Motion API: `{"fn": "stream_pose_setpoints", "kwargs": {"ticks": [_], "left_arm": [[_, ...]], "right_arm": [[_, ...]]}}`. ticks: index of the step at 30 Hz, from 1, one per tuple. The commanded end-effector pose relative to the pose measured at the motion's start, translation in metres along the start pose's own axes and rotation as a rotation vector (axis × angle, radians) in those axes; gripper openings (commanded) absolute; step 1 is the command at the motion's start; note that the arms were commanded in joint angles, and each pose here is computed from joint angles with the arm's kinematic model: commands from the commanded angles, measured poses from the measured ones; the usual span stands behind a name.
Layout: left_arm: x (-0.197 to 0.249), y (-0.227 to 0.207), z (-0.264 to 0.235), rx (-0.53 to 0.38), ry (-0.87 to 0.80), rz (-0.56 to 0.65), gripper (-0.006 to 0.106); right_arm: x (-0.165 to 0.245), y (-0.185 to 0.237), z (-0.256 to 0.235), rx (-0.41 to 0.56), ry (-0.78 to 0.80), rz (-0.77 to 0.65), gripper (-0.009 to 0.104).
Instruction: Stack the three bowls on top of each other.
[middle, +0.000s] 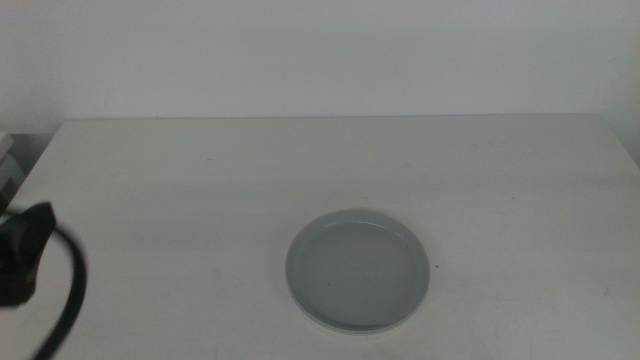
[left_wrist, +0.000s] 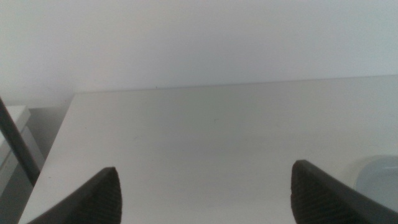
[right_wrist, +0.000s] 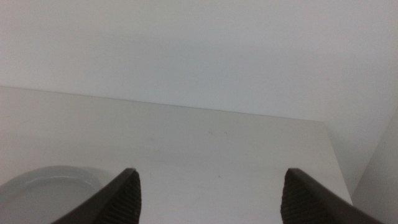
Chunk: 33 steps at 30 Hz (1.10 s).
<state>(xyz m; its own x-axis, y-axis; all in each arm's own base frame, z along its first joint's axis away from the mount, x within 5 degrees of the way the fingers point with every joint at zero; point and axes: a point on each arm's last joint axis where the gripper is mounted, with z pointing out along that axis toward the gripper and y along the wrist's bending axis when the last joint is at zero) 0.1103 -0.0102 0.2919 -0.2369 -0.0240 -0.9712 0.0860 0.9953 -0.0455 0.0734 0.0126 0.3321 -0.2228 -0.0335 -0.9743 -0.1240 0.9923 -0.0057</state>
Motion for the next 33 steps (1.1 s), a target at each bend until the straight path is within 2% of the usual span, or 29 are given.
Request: {"fn": "stream_pose_setpoints", "kwargs": {"ticks": [1, 9, 22, 27, 30, 33], "left_arm": [[-0.009, 0.000, -0.012, -0.001, -0.144, -0.016, 0.100], [-0.005, 0.000, -0.037, 0.004, -0.257, -0.011, 0.100], [0.006, 0.000, -0.034, 0.006, -0.185, -0.008, 0.100], [0.021, 0.000, -0.035, 0.005, -0.183, -0.005, 0.100], [0.037, 0.001, -0.036, 0.004, -0.182, -0.006, 0.100], [0.055, 0.002, -0.036, 0.001, -0.203, -0.006, 0.100]], "right_arm": [[-0.005, 0.000, -0.007, 0.019, -0.090, -0.005, 0.057], [0.022, 0.001, -0.002, 0.014, -0.031, 0.005, 0.057], [0.035, 0.000, 0.003, 0.013, 0.031, -0.007, 0.057], [0.043, -0.008, 0.005, 0.098, 0.018, -0.124, 0.057], [0.046, -0.013, 0.003, 0.174, -0.072, -0.209, 0.057], [0.056, -0.014, 0.001, 0.217, -0.188, -0.206, 0.057]]}}
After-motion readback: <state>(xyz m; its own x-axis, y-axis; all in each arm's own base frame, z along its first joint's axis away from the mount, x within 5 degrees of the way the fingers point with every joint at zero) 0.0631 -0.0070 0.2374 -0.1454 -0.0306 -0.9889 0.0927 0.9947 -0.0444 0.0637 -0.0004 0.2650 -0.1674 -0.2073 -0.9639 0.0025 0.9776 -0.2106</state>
